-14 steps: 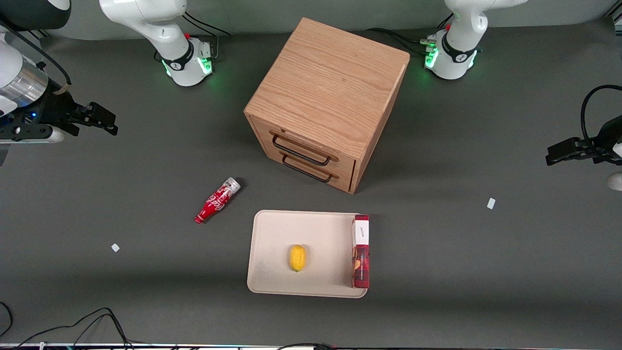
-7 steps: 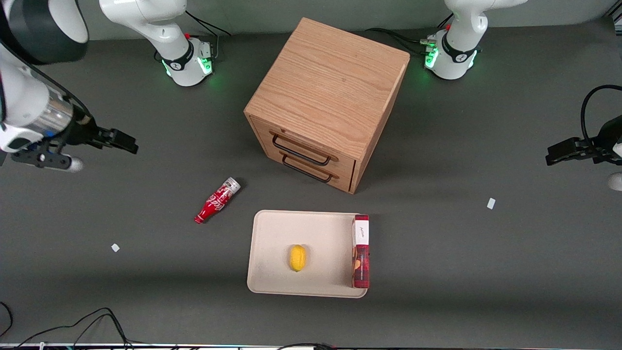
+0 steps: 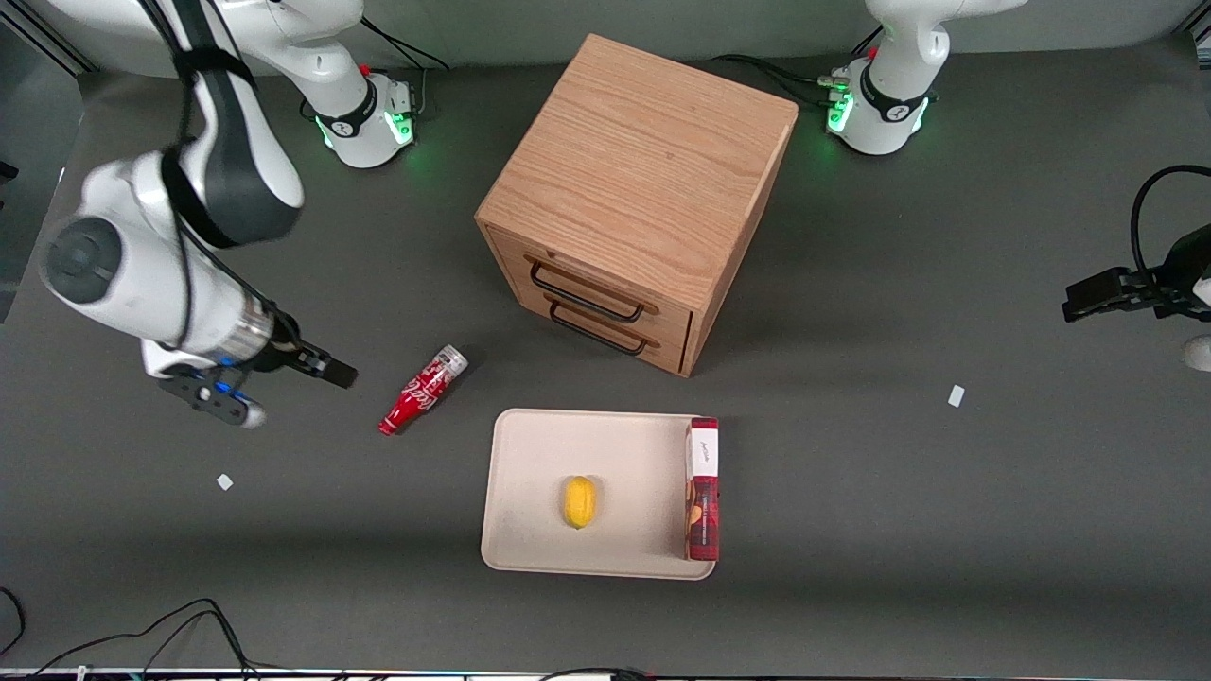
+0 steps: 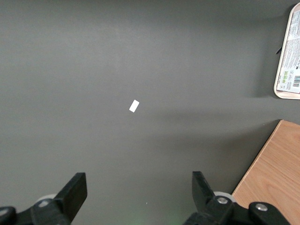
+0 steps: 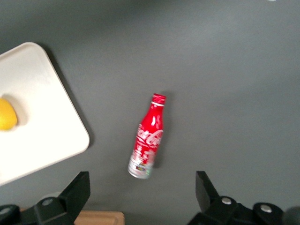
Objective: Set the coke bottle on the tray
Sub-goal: 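Lower the open right gripper over the bottle's body and close it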
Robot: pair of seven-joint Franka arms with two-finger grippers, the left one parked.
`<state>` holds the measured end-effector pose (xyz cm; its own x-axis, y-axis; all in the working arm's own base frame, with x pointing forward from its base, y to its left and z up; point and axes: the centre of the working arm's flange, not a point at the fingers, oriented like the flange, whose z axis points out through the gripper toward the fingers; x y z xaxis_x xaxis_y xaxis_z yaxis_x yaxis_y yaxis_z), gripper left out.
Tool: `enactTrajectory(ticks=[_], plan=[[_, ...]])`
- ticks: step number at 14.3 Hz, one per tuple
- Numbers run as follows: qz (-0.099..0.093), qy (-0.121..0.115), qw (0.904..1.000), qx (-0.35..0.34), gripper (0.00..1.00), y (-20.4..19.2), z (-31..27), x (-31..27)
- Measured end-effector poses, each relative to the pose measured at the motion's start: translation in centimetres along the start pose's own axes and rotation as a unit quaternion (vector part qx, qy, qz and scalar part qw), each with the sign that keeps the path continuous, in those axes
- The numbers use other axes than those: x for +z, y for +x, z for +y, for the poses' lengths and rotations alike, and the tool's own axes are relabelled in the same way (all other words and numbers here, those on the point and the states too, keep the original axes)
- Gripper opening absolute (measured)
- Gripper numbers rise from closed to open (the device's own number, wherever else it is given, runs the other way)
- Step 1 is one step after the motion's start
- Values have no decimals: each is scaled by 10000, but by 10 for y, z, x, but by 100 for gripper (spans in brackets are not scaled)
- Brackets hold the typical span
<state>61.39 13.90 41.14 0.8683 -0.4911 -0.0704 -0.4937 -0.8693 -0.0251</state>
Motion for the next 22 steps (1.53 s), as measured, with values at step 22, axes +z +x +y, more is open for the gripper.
enactTrajectory(ticks=[22], plan=[[-144,-339,9922,1187,100,-26,-5,225]])
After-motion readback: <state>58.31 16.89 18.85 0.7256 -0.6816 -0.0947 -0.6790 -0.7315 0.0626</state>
